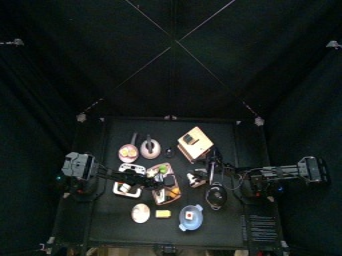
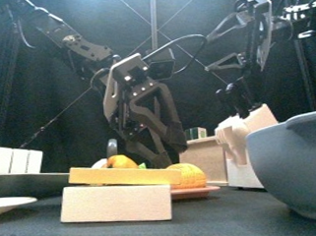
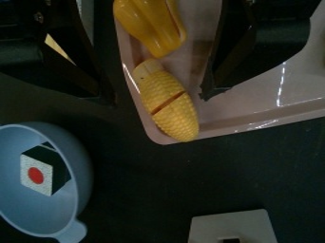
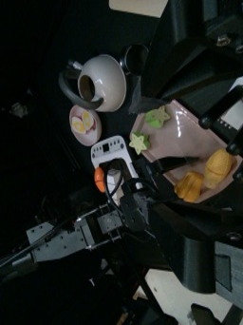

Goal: Grab corn

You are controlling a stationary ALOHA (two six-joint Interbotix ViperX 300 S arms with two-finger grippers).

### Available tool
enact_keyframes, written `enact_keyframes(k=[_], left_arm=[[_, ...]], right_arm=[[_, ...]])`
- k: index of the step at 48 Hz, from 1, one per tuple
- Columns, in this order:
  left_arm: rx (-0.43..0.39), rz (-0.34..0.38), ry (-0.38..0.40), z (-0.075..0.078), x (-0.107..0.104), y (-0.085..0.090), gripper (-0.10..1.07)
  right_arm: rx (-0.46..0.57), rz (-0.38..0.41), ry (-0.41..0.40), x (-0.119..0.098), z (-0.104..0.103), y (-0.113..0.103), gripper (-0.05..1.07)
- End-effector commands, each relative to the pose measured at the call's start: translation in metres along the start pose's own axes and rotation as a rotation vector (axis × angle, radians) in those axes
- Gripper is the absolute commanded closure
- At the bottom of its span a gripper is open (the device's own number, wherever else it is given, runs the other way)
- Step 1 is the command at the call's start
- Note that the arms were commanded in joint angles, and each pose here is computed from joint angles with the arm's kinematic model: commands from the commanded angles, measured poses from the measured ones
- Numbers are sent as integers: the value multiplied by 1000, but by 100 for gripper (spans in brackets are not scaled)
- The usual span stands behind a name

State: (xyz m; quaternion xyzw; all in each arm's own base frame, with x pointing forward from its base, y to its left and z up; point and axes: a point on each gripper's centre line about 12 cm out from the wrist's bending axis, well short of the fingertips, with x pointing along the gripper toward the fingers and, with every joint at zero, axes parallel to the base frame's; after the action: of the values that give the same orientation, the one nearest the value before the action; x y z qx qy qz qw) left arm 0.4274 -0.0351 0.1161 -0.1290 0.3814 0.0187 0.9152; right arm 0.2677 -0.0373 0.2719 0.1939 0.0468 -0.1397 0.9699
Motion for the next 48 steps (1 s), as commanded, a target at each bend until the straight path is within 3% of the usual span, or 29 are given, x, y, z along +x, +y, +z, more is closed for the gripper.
enact_keyframes(k=[1, 18, 36, 48], left_arm=[[0, -7, -38, 13, -1, -3, -5], [-2, 1, -18, 12, 11, 0, -4], [-34, 11, 11, 7, 16, 6, 11], [-32, 6, 1, 11, 11, 5, 11]], right_arm=[[0, 5, -27, -2, 7, 2, 6], [0, 3, -24, -3, 5, 0, 6], [-10, 5, -27, -3, 6, 0, 6], [-10, 6, -25, -3, 6, 1, 6]])
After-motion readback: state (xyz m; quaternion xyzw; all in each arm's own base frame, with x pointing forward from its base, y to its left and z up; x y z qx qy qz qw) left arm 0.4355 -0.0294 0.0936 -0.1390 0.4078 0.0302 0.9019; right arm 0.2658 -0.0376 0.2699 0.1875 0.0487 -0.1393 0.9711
